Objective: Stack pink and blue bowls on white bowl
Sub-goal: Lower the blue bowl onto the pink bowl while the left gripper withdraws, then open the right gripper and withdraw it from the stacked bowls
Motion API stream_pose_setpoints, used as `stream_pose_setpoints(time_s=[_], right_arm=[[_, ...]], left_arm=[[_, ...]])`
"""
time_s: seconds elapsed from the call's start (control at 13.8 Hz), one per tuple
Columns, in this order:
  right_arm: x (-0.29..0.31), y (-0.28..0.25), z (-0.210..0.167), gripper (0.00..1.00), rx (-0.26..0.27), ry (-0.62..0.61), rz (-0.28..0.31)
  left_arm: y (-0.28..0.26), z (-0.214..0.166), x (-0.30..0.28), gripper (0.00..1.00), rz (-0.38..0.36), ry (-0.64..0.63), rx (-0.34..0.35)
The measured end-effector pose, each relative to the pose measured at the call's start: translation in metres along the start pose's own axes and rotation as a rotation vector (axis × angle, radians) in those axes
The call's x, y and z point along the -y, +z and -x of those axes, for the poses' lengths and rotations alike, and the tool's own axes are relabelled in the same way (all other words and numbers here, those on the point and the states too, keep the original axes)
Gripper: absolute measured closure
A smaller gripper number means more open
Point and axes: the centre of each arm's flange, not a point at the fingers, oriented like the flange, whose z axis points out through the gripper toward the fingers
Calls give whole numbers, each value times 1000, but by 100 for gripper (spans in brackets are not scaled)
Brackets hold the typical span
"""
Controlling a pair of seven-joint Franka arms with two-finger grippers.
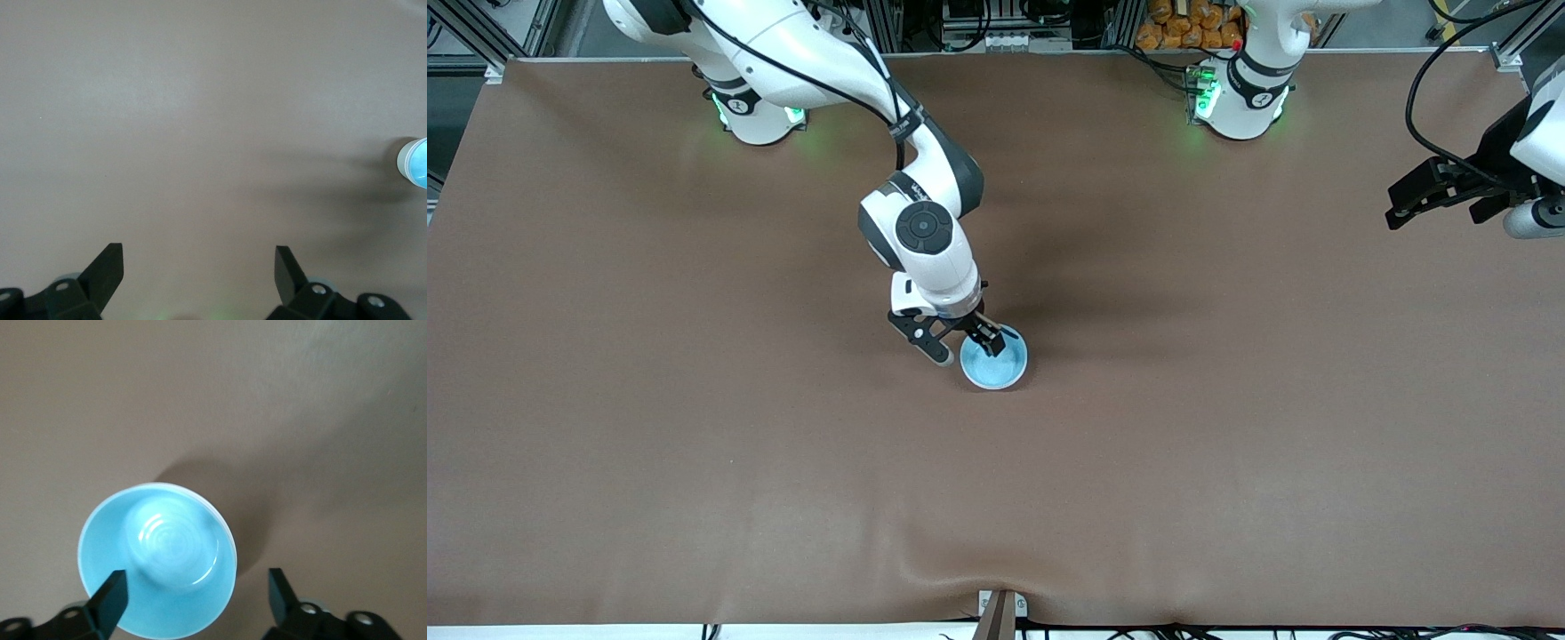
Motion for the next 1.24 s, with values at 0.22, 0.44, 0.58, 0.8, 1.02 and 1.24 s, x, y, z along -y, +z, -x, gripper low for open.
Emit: stream_pose_setpoints(time_s=[0.22, 0.44, 0.58, 0.8, 1.02, 1.24], right_arm=[[-8, -45, -38, 0, -12, -71, 47], [-30, -100, -101, 0, -7, -167, 79], [-51, -132, -143, 0, 1, -239, 95], [-88, -168, -201, 0, 40, -348, 103], [-131, -193, -256, 0, 91, -457, 105], [-192, -228, -314, 0, 154, -571, 71]], left_arm=[[0, 0, 0, 0, 0, 0, 0], [0, 0, 1, 0, 0, -1, 0], [0, 0, 1, 0, 0, -1, -1], [-1, 1, 0, 0, 0, 0, -1], [-1, 1, 0, 0, 0, 1, -1], [-1, 1, -1, 0, 0, 3, 0]])
